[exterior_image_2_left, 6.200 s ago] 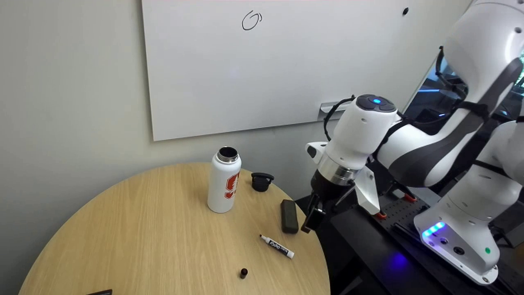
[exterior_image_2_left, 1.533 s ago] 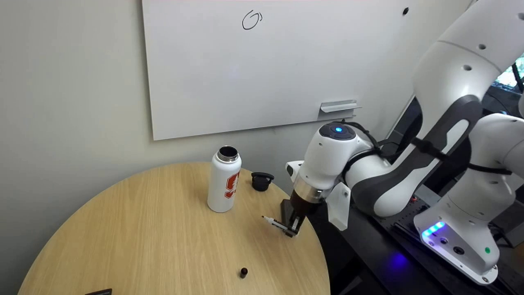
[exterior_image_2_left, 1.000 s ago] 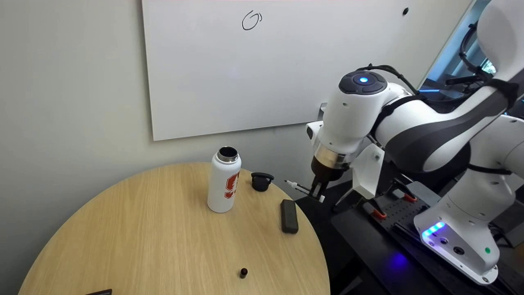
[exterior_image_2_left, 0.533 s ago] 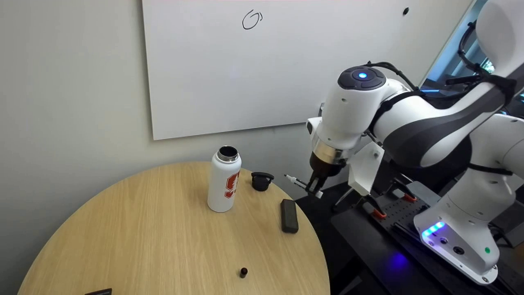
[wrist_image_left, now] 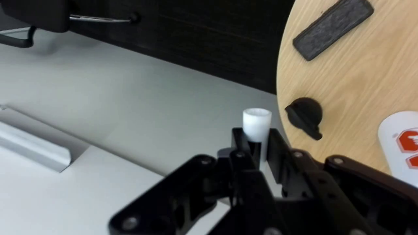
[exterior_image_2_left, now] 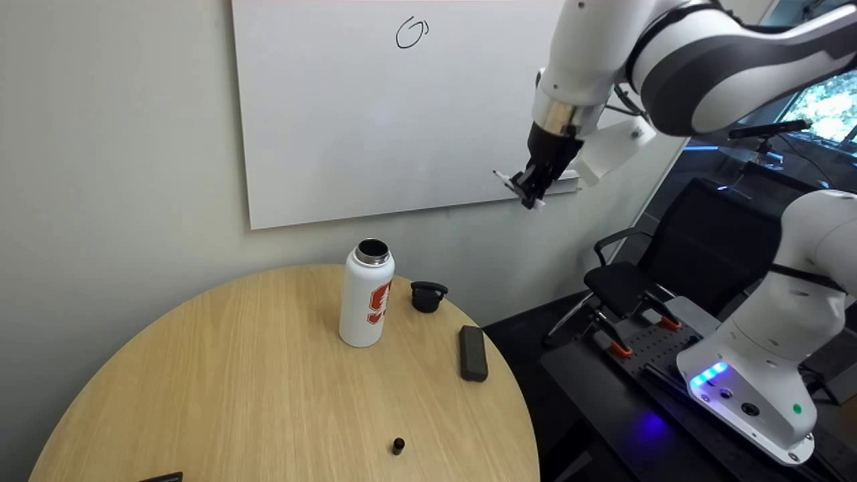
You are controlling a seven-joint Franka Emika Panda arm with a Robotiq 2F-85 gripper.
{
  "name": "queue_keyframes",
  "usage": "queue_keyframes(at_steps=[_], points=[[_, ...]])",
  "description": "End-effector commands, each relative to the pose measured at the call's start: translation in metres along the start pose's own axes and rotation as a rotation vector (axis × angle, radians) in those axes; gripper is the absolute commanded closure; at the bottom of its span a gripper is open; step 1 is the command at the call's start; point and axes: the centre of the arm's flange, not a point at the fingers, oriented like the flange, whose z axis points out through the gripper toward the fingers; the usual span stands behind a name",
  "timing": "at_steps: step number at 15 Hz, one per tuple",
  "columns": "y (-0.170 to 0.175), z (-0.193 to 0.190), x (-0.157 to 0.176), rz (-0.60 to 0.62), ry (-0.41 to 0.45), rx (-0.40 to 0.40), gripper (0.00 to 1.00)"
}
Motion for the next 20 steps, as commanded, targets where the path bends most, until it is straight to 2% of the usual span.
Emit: queue_keyframes(at_steps=[1, 2, 3, 4, 8, 9, 11, 13, 17, 19, 20], points=[[0.055, -0.041, 0.029, -0.024, 0.067, -0.024, 0.95], [0.059, -0.046, 0.033, -0.042, 0.085, -0.017, 0.95], [0.045, -0.033, 0.024, -0.011, 0.056, -0.009, 0.95], [0.052, -0.038, 0.028, -0.006, 0.064, -0.006, 0.80], [0.043, -0.033, 0.023, -0.020, 0.059, -0.018, 0.80], [0.046, -0.027, 0.034, 0.001, 0.067, -0.027, 0.95], [0.072, -0.025, 0.060, 0.008, 0.108, -0.022, 0.95], [0.101, -0.025, 0.087, 0.017, 0.131, -0.052, 0.95], [0.162, -0.018, 0.135, -0.086, 0.146, -0.070, 0.95], [0.176, -0.017, 0.151, -0.121, 0.147, -0.069, 0.95], [0.169, -0.014, 0.128, -0.079, 0.132, -0.068, 0.95]])
